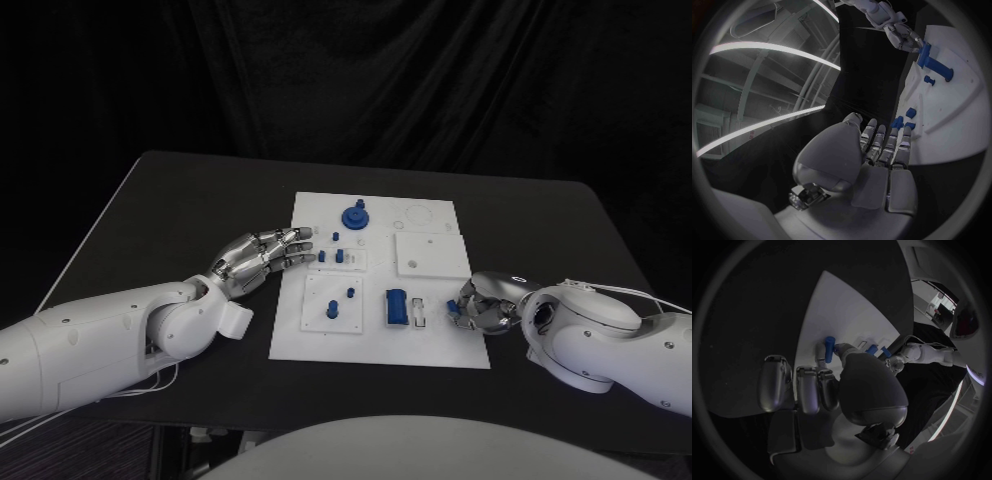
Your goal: Assemble the parts on the task board
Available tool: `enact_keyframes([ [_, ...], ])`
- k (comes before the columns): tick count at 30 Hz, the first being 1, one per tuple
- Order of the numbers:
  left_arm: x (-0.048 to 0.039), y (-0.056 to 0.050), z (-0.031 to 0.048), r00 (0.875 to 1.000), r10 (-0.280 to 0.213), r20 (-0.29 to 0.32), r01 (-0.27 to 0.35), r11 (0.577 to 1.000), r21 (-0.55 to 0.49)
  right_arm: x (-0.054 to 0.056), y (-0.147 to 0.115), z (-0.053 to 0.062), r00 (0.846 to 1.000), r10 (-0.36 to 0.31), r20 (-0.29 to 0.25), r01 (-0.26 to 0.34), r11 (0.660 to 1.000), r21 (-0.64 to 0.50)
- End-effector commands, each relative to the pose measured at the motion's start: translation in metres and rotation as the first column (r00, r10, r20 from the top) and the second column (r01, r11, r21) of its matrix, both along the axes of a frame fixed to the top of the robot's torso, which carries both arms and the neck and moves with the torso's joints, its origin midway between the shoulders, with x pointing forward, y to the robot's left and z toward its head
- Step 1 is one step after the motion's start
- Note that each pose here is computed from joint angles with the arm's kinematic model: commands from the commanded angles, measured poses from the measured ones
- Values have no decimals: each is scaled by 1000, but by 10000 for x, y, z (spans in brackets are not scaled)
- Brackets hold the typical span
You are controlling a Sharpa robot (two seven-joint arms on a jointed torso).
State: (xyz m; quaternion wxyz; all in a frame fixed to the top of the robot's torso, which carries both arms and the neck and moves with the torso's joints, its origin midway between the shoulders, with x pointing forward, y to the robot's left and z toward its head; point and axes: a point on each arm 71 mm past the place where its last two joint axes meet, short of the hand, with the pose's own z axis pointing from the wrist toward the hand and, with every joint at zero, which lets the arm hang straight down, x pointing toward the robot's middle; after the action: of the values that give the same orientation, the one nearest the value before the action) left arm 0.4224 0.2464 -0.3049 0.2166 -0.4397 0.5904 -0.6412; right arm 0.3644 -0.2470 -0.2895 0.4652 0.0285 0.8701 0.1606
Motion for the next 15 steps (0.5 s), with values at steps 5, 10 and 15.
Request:
enact_keyframes([
  [5, -9, -10, 3, 1000, -8, 1, 8, 1000, -19, -105, 86, 32, 989, -75, -130, 103, 970, 219],
  [10, -8, -11, 2, 1000, -8, 1, 8, 1000, -19, -132, 164, 66, 983, -78, -164, 121, 955, 270],
  [15, -7, -20, 0, 1000, -10, 0, 10, 1000, -19, -108, 224, 49, 981, -71, -183, 122, 951, 284],
])
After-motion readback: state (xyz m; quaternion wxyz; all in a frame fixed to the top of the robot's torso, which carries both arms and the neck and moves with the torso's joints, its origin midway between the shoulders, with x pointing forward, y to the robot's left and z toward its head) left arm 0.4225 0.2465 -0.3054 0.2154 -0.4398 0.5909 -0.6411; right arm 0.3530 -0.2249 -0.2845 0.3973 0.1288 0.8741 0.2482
